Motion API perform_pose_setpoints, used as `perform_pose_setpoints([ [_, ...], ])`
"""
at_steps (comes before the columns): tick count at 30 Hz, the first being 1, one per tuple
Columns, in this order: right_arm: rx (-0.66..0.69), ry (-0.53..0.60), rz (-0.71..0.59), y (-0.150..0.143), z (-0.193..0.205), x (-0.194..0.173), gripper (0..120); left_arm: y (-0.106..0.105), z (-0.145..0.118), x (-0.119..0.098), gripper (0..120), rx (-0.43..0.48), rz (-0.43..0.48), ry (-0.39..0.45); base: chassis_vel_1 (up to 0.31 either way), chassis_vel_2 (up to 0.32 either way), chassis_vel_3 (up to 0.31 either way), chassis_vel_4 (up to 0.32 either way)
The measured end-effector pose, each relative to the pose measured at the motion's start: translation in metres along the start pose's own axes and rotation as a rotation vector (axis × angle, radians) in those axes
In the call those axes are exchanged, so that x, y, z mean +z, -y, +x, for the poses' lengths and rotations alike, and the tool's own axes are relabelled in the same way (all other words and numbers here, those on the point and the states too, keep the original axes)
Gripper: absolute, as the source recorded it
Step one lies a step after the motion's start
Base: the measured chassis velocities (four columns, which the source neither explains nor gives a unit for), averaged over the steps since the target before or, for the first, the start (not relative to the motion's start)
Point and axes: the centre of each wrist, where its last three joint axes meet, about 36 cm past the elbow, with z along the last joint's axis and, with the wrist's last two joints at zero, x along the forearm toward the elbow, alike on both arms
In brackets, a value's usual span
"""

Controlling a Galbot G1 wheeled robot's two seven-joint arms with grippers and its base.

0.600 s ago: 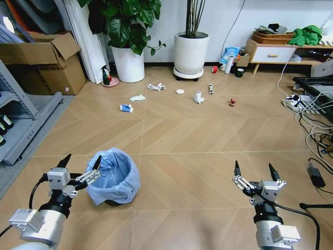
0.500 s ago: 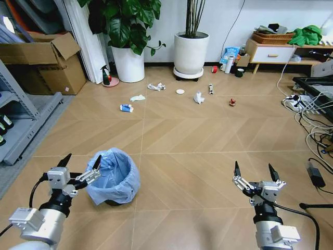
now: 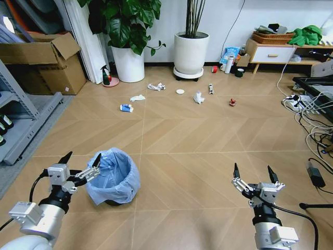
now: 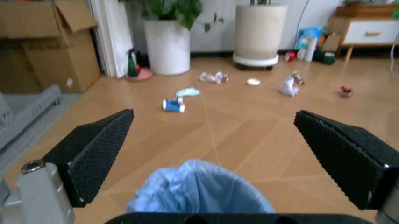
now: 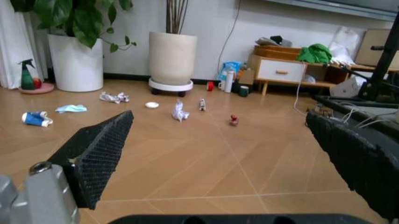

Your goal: Pick up the trash bin and place the garbage on the floor into it.

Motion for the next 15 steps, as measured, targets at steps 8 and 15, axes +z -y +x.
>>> perform_pose_setpoints([
  [8,0.003,-0.005,0.003,-0.001,0.003,-0.001,100,-0.030,-0.041,-0.013,100,-0.048,0.046,-0.248,0.000,0.000,0.000,0.000],
  [15,-0.025,-0.008,0.007,0.000,0.001,0.002,100,-0.053,-0.060,-0.003,100,-0.099,0.057,-0.375,0.000,0.000,0.000,0.000],
])
